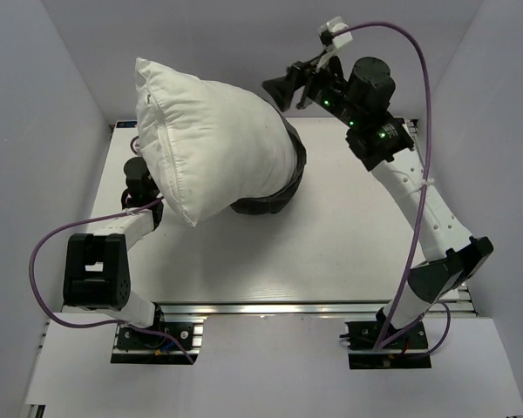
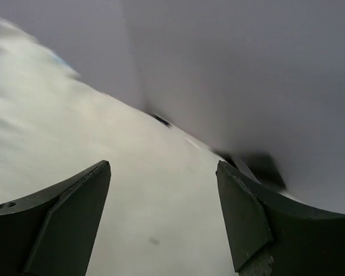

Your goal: Put the pillow into the pillowcase

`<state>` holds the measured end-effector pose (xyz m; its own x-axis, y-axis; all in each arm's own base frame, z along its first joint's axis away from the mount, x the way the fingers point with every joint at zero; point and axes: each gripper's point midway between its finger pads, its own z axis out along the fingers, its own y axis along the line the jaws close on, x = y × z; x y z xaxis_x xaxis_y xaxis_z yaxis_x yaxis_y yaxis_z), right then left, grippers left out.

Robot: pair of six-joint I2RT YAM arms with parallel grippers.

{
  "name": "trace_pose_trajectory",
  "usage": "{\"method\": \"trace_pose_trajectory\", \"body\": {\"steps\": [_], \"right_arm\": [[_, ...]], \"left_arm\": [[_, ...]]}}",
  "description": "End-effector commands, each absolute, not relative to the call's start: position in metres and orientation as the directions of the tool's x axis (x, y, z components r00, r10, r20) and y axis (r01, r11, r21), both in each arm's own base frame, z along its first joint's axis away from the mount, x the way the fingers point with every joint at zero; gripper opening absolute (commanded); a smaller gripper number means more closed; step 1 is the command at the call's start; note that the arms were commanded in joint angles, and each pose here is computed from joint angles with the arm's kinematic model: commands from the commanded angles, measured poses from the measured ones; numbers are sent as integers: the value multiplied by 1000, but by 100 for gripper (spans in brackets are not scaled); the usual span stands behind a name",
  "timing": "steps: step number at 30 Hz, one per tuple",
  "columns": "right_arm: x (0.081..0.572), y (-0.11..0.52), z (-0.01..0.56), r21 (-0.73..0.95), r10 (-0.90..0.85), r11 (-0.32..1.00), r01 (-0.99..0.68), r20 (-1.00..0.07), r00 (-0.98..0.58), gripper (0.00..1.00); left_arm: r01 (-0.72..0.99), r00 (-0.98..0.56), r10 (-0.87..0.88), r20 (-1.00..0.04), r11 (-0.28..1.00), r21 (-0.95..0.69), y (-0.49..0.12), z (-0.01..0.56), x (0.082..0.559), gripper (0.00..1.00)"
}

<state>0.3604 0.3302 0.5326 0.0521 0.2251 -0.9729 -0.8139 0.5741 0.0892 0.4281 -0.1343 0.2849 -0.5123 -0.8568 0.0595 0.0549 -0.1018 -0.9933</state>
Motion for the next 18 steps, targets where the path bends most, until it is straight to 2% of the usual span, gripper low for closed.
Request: {"method": "trace_pose_trajectory", "body": {"steps": [1,2,6,10,15,18], "right_arm": [[405,282,460,110,93,718,-688,-994,-62,79],[409,277,421,112,26,730,-674,-990,-137,79],[414,256,346,66,-117,764,-642,-964,-239,79],[409,258,308,57,-193,742,-668,-936,-294,77],[422,245,280,-13,-266,788,-615,-908,-323,76],[429,243,265,-28,-292,799,-601,-891,-347,72]], "left_arm": [[192,-513,-859,-2,-113,-975,-132,339,417,0],[200,-515,-857,-6,-113,-973,-132,343,417,0],[204,-525,-851,-12,-112,-972,-134,346,417,0],[200,-531,-847,-13,-110,-974,-135,346,417,0],[199,-534,-845,-12,-112,-974,-135,344,419,0],[196,-535,-845,-11,-111,-974,-135,343,419,0]]}}
